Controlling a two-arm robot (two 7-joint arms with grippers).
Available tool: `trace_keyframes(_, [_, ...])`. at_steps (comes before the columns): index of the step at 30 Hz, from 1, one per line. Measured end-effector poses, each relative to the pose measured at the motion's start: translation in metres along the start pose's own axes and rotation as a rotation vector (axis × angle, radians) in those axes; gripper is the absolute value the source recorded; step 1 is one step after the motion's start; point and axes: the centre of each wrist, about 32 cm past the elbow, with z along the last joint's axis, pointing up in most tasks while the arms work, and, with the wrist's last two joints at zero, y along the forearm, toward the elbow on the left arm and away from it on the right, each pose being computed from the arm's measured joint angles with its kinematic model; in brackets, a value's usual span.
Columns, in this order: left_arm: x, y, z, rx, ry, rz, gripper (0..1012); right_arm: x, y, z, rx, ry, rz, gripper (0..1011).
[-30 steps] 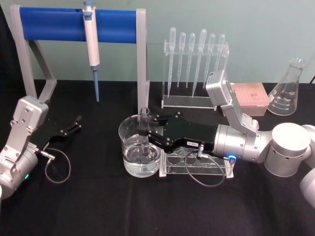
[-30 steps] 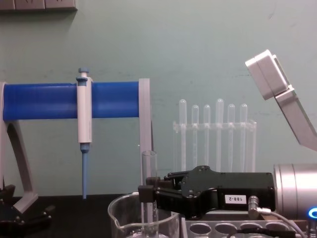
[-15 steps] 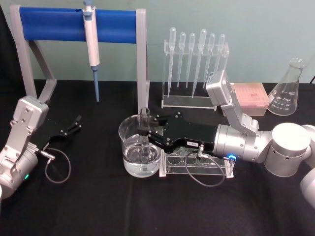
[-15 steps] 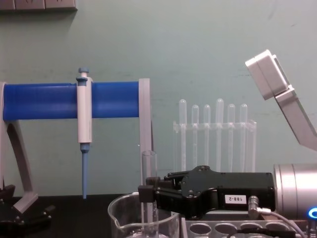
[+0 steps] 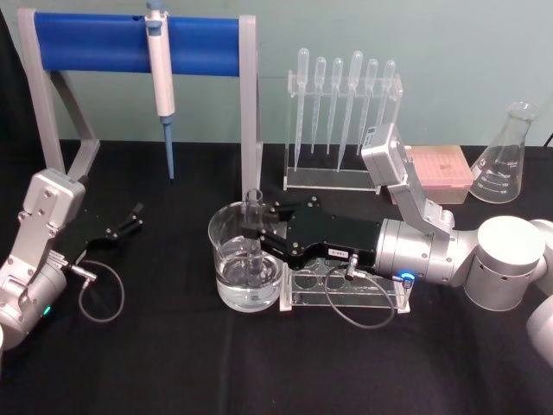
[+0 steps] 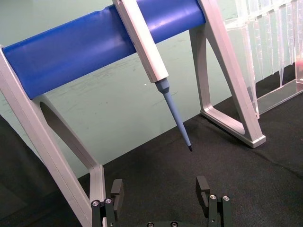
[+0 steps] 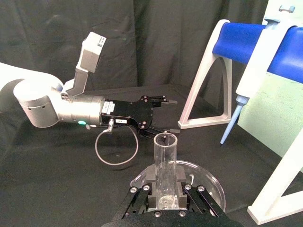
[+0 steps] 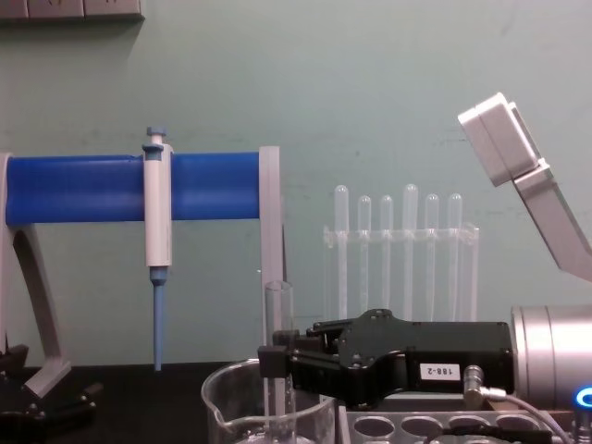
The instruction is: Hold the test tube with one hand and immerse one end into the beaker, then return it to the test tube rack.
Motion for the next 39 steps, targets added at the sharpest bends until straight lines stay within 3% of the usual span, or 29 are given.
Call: trace_keyframes(39, [0.0000, 0.0000, 0.0000, 0.000, 0.000, 0.000, 1000, 0.0000, 0.0000, 0.0000, 0.000, 0.000, 0.000, 233])
